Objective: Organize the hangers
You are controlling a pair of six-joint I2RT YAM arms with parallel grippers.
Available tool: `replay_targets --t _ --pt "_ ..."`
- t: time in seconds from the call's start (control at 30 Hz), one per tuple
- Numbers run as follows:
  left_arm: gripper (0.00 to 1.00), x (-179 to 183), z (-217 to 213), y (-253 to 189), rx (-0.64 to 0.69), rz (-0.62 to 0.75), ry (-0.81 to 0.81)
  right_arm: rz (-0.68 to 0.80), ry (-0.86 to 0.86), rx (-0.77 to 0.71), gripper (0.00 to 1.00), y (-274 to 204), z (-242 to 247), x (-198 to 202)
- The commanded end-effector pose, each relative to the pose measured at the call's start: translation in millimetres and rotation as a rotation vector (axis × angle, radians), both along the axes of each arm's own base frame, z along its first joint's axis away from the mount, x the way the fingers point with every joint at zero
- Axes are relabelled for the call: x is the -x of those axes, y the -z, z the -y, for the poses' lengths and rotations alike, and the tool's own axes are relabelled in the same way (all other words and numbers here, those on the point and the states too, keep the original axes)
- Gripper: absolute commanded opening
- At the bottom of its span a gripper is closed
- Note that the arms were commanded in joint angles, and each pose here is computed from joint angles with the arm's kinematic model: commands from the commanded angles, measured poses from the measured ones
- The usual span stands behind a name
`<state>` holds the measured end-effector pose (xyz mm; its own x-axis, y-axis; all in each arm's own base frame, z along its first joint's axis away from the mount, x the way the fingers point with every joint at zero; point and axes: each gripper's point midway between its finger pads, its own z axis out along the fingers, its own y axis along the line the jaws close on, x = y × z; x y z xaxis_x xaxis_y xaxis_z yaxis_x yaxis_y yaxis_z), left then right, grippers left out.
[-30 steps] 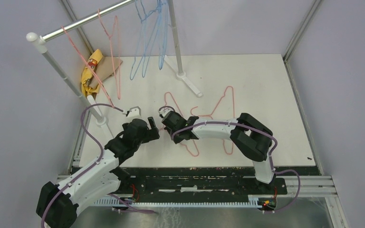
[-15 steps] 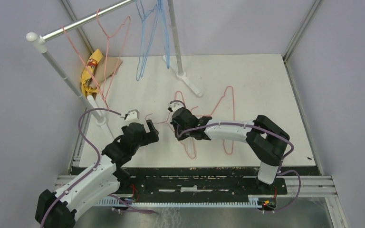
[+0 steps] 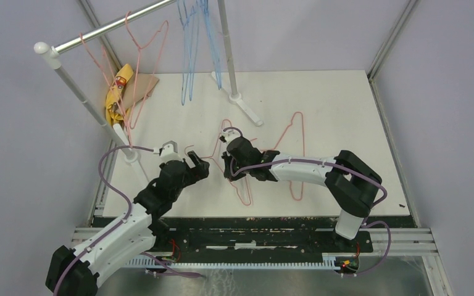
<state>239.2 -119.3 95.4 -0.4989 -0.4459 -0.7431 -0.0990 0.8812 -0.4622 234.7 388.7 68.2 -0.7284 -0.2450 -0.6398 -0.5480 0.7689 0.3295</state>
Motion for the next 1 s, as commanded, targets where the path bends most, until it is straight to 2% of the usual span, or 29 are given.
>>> replay_targets --t 0.0,0.33,0.67,0.83,0.9,0.97 --pt "0.99 -17 10 -23 0.12 0.09 -0.055 0.028 -0.01 -0.095 0.01 -29 -11 -4" --pt "0.98 -28 11 -15 0.141 0.092 -0.103 0.02 -0.044 -0.115 0.01 -39 -8 4" --pt "0.95 -51 17 -38 0.189 0.151 -0.155 -0.028 -0.08 -0.113 0.01 -32 -4 18" --pt "0.85 -58 21 -41 0.205 0.17 -0.161 -0.037 -0.094 -0.125 0.01 -35 -5 22" --pt "0.73 -60 24 -45 0.214 0.181 -0.154 -0.038 -0.096 -0.124 0.01 -35 -4 23" --pt "0.56 -61 27 -48 0.226 0.196 -0.136 -0.04 -0.099 -0.121 0.01 -34 -4 23"
